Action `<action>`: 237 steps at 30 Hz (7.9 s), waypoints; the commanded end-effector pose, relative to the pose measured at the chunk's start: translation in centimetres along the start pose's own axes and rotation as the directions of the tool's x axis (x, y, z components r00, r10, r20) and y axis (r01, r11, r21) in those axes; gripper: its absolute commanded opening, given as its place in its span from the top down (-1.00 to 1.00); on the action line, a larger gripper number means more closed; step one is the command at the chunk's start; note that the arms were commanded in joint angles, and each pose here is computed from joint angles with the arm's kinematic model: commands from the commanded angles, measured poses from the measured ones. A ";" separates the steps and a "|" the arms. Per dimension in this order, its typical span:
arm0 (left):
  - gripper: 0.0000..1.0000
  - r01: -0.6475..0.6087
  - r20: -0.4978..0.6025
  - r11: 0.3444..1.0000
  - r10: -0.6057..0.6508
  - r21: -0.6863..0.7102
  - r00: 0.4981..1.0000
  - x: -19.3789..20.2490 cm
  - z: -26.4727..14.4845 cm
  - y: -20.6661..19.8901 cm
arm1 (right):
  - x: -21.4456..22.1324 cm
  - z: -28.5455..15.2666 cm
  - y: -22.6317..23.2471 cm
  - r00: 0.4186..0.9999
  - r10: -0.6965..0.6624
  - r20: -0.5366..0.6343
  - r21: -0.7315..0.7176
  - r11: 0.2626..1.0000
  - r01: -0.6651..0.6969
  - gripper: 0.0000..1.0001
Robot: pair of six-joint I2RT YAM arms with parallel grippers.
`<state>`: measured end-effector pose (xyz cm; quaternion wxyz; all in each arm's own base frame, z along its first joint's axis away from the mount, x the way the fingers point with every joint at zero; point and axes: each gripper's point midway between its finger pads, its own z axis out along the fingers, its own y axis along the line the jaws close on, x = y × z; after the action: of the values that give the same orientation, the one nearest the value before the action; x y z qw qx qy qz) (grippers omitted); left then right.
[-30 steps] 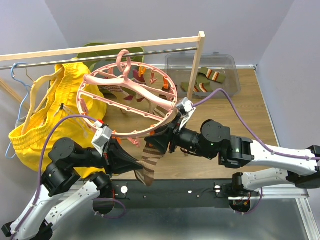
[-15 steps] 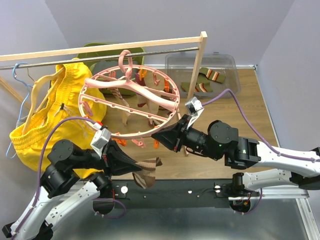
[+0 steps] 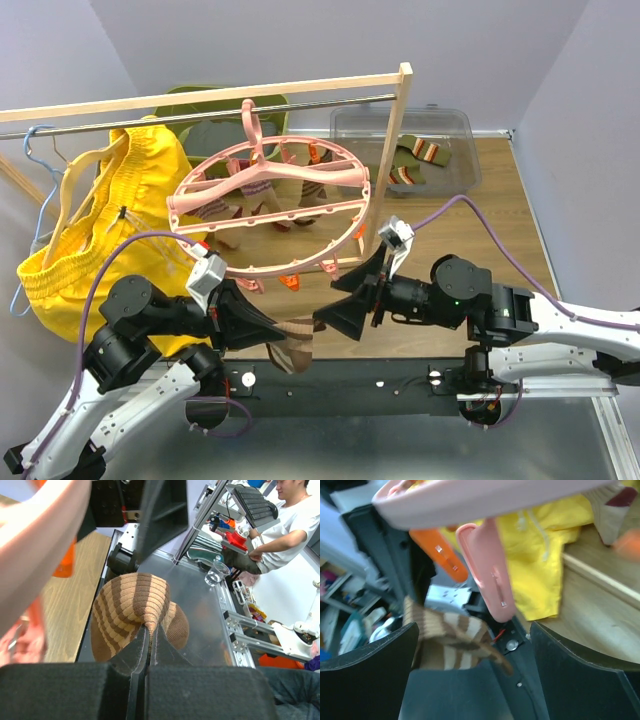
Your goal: Remove the socks clipped to the hanger
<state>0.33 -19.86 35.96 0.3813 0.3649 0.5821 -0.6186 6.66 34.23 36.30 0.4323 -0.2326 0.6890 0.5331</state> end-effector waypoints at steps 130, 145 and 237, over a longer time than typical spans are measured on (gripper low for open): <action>-0.01 -0.176 0.267 0.936 0.261 -0.304 0.928 -7.3 -6.3 -2.9 | 7.0 10.0 -24.1 0.959 -0.073 0.273 0.685 0.715 -0.140 -0.77; -0.02 -0.194 0.271 0.935 0.278 -0.297 0.922 -7.0 -7.0 -3.7 | 9.7 12.9 -30.6 0.953 -0.155 0.261 0.863 0.480 -0.159 -0.75; -0.26 -0.158 0.248 0.963 0.102 0.218 0.963 -8.6 -1.8 -9.0 | -0.1 -7.9 6.4 0.973 -0.064 -0.221 -0.452 0.891 -0.044 0.99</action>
<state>-3.45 -16.73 47.18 0.4709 0.3554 0.4412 -0.6763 0.07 27.59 41.14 0.3192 -0.3688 0.6067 0.6277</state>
